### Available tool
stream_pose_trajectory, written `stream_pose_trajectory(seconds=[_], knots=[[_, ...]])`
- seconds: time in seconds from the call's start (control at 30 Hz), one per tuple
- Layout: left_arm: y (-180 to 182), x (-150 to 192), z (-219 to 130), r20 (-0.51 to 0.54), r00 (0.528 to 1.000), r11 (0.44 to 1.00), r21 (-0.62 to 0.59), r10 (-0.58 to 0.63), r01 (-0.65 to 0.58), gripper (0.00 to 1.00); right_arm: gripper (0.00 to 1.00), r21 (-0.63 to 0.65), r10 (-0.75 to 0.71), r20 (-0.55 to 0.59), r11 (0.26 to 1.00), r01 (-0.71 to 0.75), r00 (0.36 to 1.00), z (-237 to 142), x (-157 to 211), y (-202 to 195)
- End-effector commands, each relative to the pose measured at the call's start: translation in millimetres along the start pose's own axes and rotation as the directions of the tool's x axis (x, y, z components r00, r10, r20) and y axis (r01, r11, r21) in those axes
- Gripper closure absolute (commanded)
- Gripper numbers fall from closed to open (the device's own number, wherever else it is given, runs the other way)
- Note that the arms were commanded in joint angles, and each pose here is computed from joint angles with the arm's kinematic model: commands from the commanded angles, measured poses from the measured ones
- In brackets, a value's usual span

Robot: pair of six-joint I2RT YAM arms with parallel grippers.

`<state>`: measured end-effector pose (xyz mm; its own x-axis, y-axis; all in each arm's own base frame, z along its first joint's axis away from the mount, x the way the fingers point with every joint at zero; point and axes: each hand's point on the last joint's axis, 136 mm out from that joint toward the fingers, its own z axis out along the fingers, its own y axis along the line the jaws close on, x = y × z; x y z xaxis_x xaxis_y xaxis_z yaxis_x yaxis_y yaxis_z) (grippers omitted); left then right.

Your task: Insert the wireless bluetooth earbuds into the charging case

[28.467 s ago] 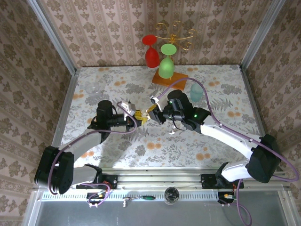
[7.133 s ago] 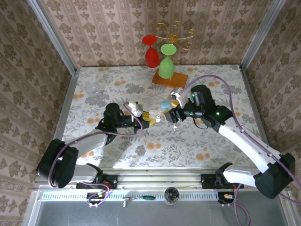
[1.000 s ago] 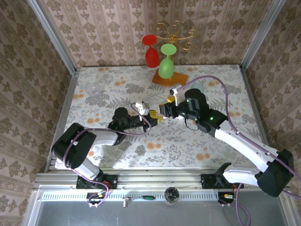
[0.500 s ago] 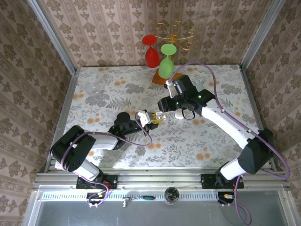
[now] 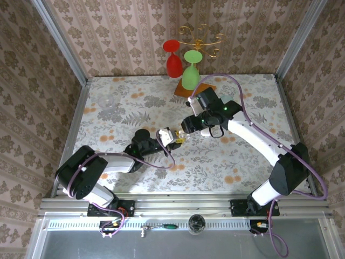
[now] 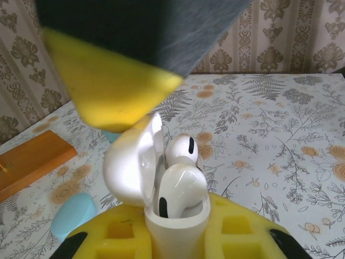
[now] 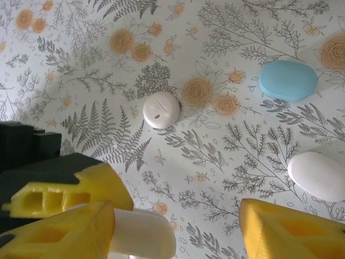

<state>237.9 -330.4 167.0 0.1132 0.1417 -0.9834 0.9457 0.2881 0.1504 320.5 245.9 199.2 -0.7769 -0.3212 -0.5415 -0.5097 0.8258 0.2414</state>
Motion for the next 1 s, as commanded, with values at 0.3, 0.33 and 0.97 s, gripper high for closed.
stream_pose_trajectory(seconds=[0.3, 0.33, 0.97], knots=[[-10.0, -28.2, -7.6, 0.035, 0.996, 0.993, 0.094, -0.077, 0.074, 1.00, 0.36, -0.005, -0.160, 0.140, 0.987, 0.162, 0.977, -55.4, 5.1, 5.0], [-11.4, -27.4, -8.5, 0.032, 0.997, 0.993, 0.095, -0.068, 0.065, 1.00, 0.37, -0.003, -0.149, 0.156, 0.988, 0.152, 0.976, -58.7, 2.6, 3.4], [-14.1, -32.2, -18.4, -0.020, 0.999, 0.998, 0.040, 0.045, -0.044, 1.00, 0.37, -0.145, -0.093, -0.068, 0.986, 0.082, 0.993, -7.1, 10.8, 19.7]])
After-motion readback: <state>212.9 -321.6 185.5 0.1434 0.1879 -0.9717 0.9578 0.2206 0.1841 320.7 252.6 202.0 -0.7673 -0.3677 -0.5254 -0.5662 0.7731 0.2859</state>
